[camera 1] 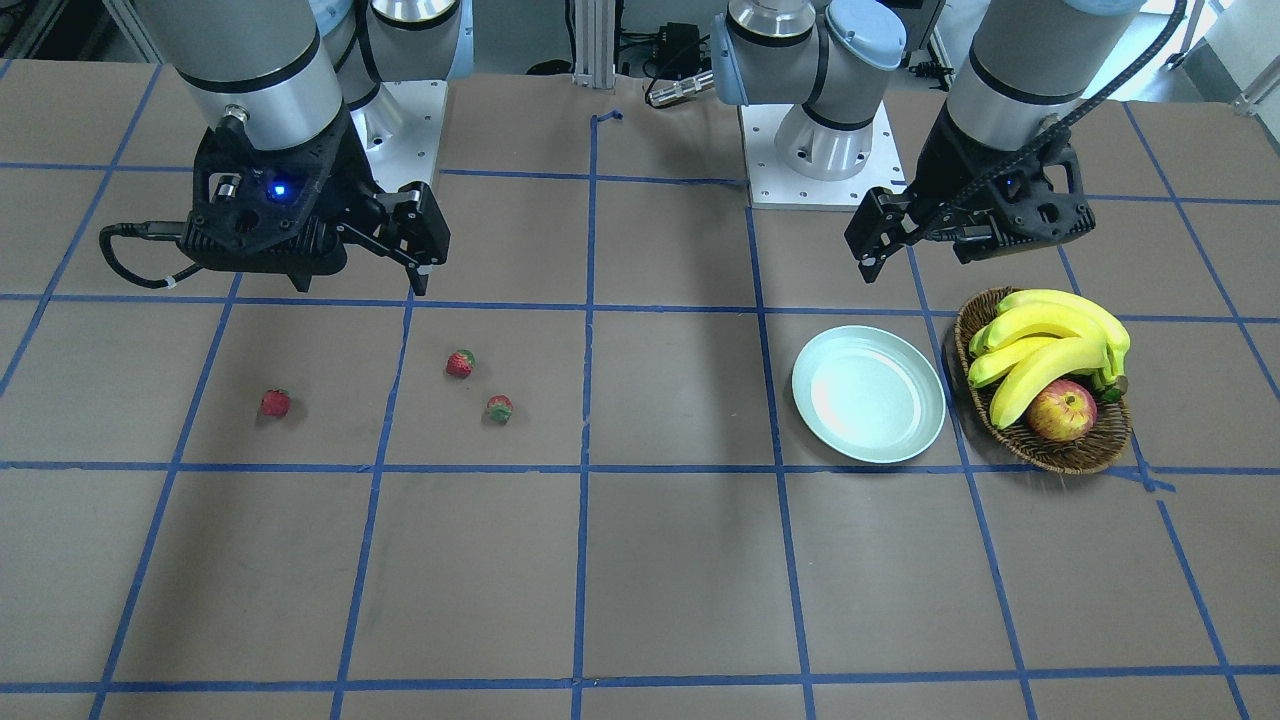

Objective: Collect all strawberries into plate

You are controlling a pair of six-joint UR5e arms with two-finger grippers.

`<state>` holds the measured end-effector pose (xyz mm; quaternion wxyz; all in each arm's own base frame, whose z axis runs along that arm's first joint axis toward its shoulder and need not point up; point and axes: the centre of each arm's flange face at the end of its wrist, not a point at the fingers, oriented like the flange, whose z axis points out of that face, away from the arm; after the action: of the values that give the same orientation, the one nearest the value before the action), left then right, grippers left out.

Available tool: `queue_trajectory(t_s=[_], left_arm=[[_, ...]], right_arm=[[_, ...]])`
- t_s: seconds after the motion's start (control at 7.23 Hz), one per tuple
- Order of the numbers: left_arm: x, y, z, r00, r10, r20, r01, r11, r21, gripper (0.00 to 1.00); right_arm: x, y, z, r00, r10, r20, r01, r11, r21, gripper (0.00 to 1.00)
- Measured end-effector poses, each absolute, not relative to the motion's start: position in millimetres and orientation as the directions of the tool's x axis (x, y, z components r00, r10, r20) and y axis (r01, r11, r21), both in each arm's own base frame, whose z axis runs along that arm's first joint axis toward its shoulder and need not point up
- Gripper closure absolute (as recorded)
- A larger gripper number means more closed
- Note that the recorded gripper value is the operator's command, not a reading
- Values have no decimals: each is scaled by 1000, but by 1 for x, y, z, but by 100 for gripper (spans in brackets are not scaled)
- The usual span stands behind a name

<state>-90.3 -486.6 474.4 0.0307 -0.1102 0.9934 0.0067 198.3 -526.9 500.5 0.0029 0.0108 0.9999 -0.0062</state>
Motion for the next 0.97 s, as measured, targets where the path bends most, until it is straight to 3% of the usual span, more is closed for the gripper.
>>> queue_trajectory(t_s=[0.42, 0.97], left_arm=[[-90, -490, 472, -974, -220, -61, -221, 975, 2, 0], [-90, -495, 468, -974, -220, -60, -220, 976, -6, 0]], right_arm=[[200, -531, 468, -1000, 23, -4, 23, 999, 30, 0], [221, -521, 314, -1000, -12, -4, -13, 999, 37, 0]])
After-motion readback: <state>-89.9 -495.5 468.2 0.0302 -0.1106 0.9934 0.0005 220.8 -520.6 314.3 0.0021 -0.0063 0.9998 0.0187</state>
